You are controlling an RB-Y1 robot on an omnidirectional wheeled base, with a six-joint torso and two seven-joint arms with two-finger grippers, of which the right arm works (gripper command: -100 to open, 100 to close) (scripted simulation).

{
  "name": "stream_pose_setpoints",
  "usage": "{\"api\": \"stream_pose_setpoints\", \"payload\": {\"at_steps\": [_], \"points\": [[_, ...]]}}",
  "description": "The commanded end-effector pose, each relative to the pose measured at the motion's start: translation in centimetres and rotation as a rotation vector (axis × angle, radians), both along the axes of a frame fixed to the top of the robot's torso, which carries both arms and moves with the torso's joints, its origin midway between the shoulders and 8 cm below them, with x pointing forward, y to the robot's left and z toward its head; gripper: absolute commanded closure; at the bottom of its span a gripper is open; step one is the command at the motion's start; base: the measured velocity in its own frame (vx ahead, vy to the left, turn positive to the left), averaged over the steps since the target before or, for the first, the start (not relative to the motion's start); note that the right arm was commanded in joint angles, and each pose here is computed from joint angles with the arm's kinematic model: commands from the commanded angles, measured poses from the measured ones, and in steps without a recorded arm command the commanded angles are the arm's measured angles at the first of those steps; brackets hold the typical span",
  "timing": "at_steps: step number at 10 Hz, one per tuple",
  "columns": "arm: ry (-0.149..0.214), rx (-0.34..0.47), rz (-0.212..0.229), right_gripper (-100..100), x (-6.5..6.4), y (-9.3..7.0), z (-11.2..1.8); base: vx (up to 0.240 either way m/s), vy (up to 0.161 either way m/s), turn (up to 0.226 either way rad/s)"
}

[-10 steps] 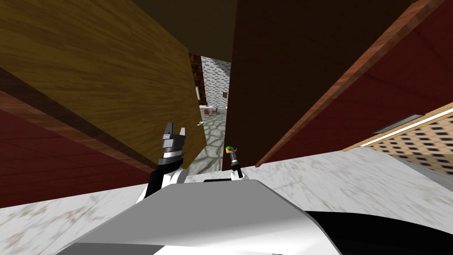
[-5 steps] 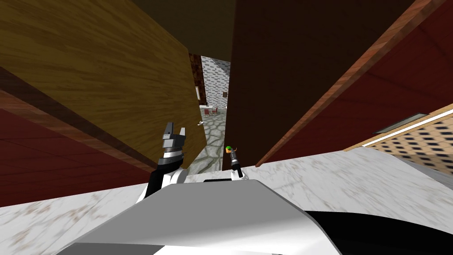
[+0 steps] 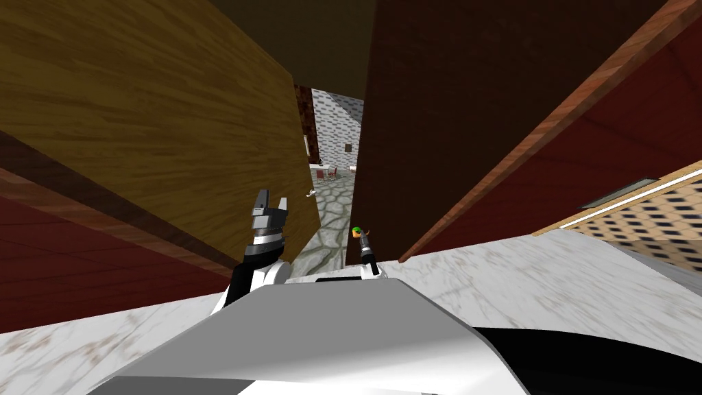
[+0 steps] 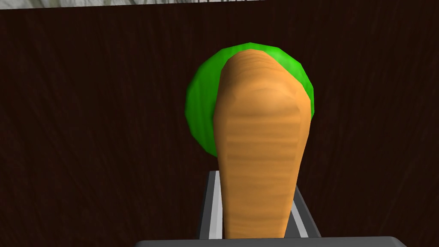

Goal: Push the door open

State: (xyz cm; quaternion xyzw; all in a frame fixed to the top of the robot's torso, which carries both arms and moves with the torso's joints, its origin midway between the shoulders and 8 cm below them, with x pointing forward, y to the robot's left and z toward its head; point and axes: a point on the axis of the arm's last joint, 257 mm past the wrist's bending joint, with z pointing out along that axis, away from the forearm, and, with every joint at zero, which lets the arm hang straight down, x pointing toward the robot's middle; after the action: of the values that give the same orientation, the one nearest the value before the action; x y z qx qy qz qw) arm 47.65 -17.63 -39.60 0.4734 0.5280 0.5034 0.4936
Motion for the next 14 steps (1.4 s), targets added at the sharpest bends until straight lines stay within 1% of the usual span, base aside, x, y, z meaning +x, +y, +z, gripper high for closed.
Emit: {"api": "stream_pose_setpoints", "payload": {"at_steps": [1,6,7,8,11,13,14], "points": [[-0.022,-0.016,-0.031,100,0.5,-2.1,0.6,0.154,0.076,-0.053],[-0.022,-0.031,-0.108,100,0.7,-6.4,0.7,0.193,0.09,-0.064],[-0.022,-0.031,-0.108,100,0.7,-6.4,0.7,0.127,0.064,-0.024],[-0.022,-0.031,-0.134,100,0.8,-7.6,0.8,0.16,0.05,-0.072],[-0.022,-0.026,-0.184,100,0.8,-9.6,0.9,0.2,0.101,-0.079],[-0.022,-0.026,-0.184,100,0.8,-9.6,0.9,0.094,0.046,-0.02],[-0.021,-0.018,-0.217,100,0.7,-10.8,0.9,0.134,0.061,-0.066]]}}
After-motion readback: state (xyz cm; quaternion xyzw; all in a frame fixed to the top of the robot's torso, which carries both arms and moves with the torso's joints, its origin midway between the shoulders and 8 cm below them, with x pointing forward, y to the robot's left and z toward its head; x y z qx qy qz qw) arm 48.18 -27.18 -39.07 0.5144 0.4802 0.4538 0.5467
